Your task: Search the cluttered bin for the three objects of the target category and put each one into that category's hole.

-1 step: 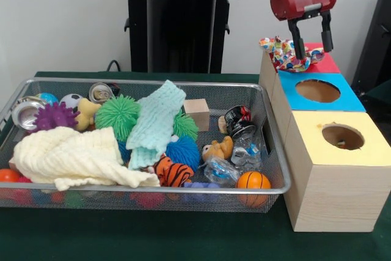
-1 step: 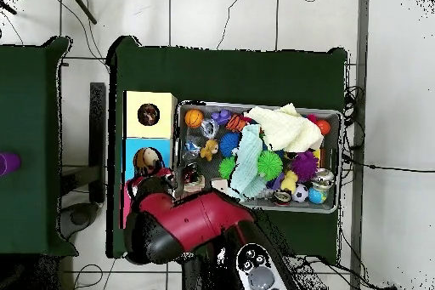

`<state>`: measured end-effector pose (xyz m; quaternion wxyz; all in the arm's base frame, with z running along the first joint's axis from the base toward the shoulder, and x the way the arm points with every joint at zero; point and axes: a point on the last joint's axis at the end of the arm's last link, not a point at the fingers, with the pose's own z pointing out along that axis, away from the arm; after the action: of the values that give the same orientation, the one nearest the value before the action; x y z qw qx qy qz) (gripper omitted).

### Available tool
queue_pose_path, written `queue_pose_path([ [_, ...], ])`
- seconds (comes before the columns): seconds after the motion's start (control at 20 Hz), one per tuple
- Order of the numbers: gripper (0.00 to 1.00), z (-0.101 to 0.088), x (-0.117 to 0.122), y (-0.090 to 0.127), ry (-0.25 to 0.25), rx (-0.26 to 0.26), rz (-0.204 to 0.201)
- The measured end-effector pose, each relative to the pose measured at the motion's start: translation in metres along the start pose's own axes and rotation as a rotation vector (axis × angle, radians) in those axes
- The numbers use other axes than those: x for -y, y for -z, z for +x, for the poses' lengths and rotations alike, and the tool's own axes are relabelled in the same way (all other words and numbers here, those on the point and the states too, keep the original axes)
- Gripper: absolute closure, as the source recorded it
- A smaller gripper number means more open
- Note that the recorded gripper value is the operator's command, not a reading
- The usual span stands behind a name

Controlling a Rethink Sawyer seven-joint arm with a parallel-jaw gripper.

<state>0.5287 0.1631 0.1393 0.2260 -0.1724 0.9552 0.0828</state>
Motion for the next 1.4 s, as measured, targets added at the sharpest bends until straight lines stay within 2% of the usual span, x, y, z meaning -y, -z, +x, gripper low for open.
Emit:
queue_pose_path([
  [0.35, 0.0, 0.017, 0.006, -0.005, 0.003, -0.012, 0.028],
  [0.75, 0.0, 0.035, 0.019, -0.001, 0.041, -0.037, 0.081],
  [1.4, 0.0, 0.039, 0.024, 0.0, 0.043, -0.04, 0.089],
])
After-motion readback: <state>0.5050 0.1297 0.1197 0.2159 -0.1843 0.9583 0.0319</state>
